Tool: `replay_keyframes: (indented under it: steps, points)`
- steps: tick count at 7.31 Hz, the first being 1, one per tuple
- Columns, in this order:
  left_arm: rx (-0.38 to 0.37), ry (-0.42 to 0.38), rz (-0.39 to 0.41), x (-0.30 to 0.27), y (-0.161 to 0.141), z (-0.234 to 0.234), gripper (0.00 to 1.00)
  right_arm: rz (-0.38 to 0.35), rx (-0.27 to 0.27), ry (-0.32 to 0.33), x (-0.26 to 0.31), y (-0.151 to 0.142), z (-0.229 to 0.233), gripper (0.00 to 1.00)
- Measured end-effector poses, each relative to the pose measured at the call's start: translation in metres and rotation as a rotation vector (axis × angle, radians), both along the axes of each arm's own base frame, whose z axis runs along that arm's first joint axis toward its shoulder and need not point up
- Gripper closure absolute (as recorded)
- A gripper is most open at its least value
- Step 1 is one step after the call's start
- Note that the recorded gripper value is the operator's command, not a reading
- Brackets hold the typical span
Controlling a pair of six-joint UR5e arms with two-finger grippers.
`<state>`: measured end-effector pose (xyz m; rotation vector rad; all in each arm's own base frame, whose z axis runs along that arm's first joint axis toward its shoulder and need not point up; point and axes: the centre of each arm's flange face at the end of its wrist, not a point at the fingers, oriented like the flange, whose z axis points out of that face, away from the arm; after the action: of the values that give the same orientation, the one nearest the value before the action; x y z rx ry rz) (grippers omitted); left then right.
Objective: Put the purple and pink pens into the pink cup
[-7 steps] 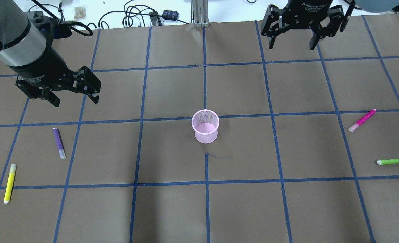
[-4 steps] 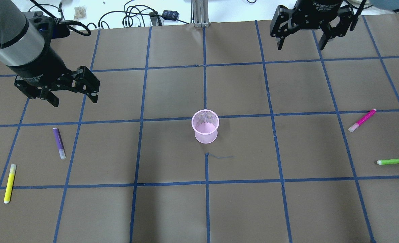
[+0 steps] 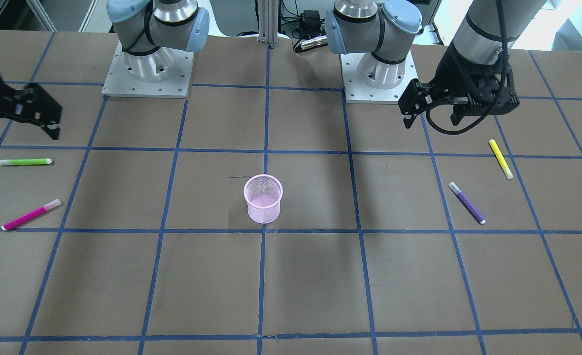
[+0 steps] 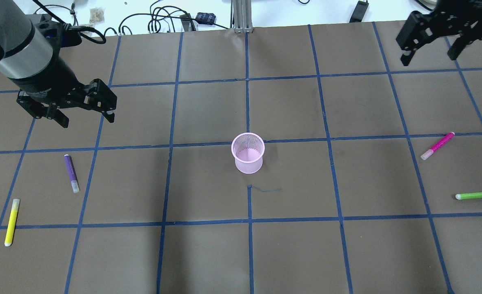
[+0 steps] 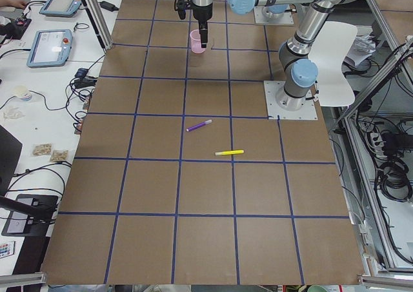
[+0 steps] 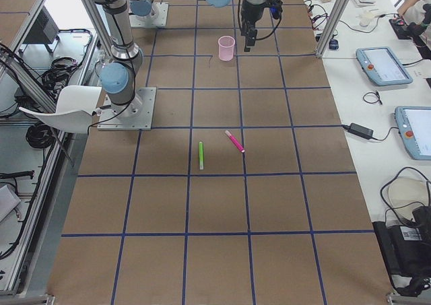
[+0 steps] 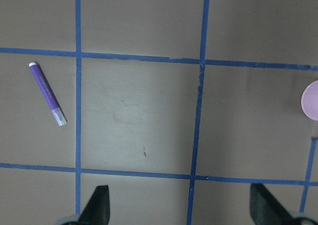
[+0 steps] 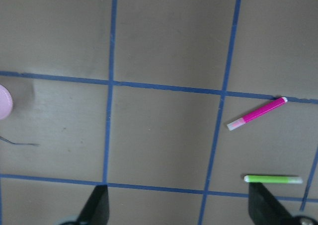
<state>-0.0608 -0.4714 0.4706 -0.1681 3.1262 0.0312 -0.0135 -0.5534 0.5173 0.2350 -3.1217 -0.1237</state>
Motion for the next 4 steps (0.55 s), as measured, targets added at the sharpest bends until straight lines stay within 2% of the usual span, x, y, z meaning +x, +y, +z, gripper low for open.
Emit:
replay_keyframes:
  steps: [1, 2, 3, 4]
  points:
    - [0.001, 0.002, 0.047, 0.023, -0.009, -0.007, 0.0, 0.092, 0.006, -0.02, -0.048, 0.0, -0.005, 0.0]
    - [-0.001, 0.006, 0.104, 0.052, -0.02, -0.018, 0.0, 0.218, 0.009, -0.047, -0.085, 0.001, -0.01, 0.0]
    - [-0.012, 0.004, 0.151, 0.08, -0.031, -0.033, 0.0, 0.391, 0.009, -0.081, -0.114, 0.004, -0.016, 0.0]
    - [-0.014, -0.001, 0.188, 0.103, -0.038, -0.049, 0.0, 0.6, -0.003, -0.125, -0.137, 0.008, -0.022, 0.0]
